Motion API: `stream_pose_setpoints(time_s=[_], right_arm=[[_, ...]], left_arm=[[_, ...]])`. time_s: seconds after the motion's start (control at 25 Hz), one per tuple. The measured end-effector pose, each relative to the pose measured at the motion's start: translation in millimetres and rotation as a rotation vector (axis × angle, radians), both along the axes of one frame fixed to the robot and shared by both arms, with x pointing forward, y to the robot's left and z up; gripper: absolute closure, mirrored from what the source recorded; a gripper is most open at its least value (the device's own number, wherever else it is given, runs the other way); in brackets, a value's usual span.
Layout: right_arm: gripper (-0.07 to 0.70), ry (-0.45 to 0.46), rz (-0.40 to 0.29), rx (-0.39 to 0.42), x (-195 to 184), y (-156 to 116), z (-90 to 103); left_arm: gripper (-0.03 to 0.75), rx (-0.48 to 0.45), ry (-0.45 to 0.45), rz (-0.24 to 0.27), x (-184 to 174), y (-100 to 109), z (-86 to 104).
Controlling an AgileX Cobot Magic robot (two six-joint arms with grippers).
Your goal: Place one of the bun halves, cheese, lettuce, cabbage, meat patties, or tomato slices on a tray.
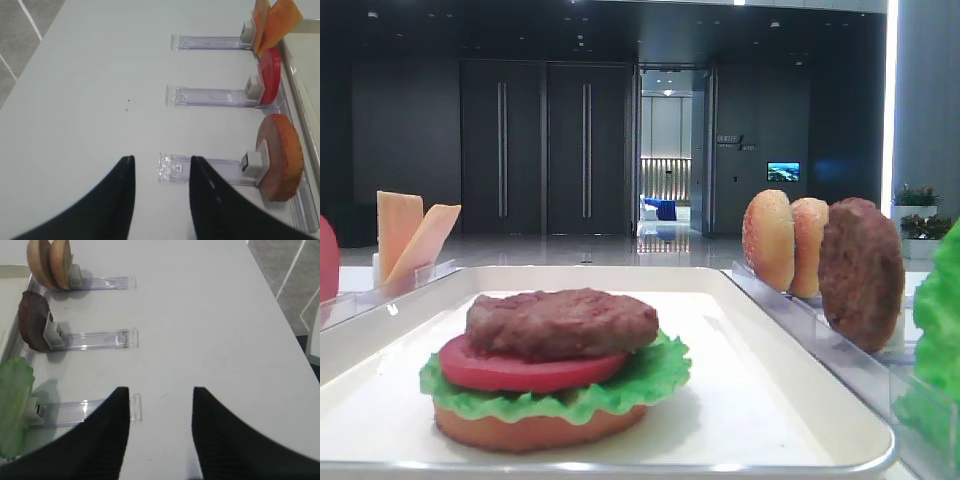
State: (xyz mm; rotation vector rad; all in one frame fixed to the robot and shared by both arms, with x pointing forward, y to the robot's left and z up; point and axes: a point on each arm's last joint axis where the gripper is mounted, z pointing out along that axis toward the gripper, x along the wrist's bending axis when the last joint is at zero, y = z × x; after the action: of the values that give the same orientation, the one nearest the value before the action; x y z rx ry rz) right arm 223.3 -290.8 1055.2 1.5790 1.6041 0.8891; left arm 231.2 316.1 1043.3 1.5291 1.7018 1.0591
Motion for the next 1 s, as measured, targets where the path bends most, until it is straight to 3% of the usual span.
stream_pose_setpoints(time_s=[0.32, 1.0], right_arm=[[0.344, 0.004, 0.035, 0.012, 4.0, 0.4, -6.7], [0.344, -0.006, 0.038, 0.017, 5.3, 0.9, -6.9]], left_arm=[[0.433, 0.000, 0.000, 0.000, 0.0, 0.0, 0.0], [0.433, 0.000, 0.000, 0.000, 0.0, 0.0, 0.0]])
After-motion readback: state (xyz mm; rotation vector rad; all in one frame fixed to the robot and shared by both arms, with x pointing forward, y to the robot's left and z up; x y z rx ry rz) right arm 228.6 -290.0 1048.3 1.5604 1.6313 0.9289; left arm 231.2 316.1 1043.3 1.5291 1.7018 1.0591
